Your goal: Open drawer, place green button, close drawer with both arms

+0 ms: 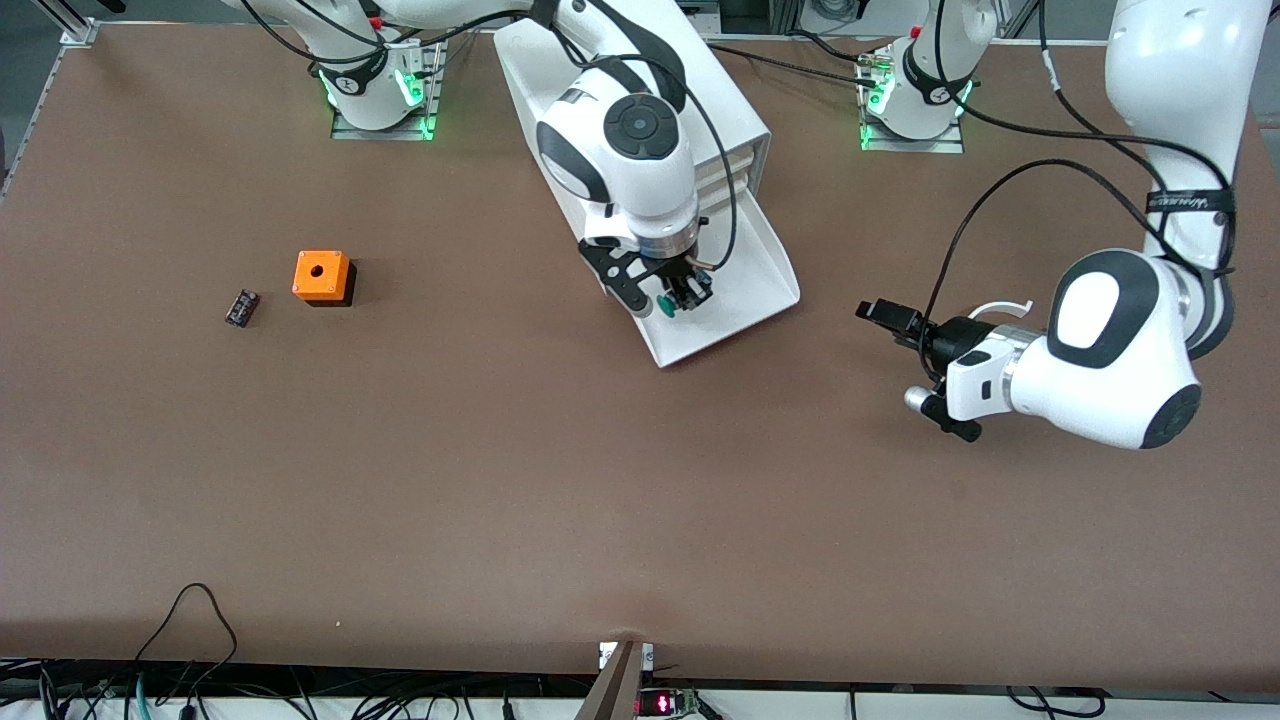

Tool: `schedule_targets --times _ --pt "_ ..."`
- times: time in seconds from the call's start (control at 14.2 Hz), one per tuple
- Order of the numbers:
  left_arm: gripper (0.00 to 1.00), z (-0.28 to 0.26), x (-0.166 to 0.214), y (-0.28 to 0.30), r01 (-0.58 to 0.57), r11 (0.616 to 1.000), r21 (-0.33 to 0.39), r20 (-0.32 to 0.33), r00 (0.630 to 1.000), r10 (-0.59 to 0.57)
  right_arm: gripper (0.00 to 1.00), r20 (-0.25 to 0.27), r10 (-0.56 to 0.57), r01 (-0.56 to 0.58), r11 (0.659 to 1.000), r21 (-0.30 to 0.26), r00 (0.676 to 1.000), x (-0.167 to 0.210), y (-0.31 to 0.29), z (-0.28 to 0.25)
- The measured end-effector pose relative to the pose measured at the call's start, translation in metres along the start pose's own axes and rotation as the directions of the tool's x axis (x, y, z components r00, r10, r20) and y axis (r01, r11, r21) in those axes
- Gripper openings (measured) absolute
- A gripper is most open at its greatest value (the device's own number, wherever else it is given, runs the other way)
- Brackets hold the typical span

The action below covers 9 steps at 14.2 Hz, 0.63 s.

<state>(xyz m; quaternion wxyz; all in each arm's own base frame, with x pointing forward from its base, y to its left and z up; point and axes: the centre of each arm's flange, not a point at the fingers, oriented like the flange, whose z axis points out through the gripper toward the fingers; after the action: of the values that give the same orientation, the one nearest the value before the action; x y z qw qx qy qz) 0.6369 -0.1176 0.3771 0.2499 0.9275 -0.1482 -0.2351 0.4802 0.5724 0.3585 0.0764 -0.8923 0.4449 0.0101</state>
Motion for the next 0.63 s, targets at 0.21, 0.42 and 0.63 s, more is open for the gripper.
schedule_targets --times 0.21,0.42,0.63 --pt "1.00 -0.022 -0.017 0.030 0.040 0.967 0.251 -0.013 0.999 -0.038 0.40 0.022 0.083 -0.084 0.996 0.040 0.996 -0.011 -0.003 0.026" --pt "1.00 -0.054 -0.031 0.060 0.028 0.866 0.499 -0.025 1.000 -0.017 0.40 0.038 0.128 -0.130 0.990 0.047 0.991 -0.020 -0.002 0.056" --pt "1.00 -0.082 -0.036 0.085 0.034 0.803 0.596 -0.080 0.997 0.017 0.40 0.037 0.139 -0.140 0.990 0.034 0.990 -0.030 0.003 0.070"
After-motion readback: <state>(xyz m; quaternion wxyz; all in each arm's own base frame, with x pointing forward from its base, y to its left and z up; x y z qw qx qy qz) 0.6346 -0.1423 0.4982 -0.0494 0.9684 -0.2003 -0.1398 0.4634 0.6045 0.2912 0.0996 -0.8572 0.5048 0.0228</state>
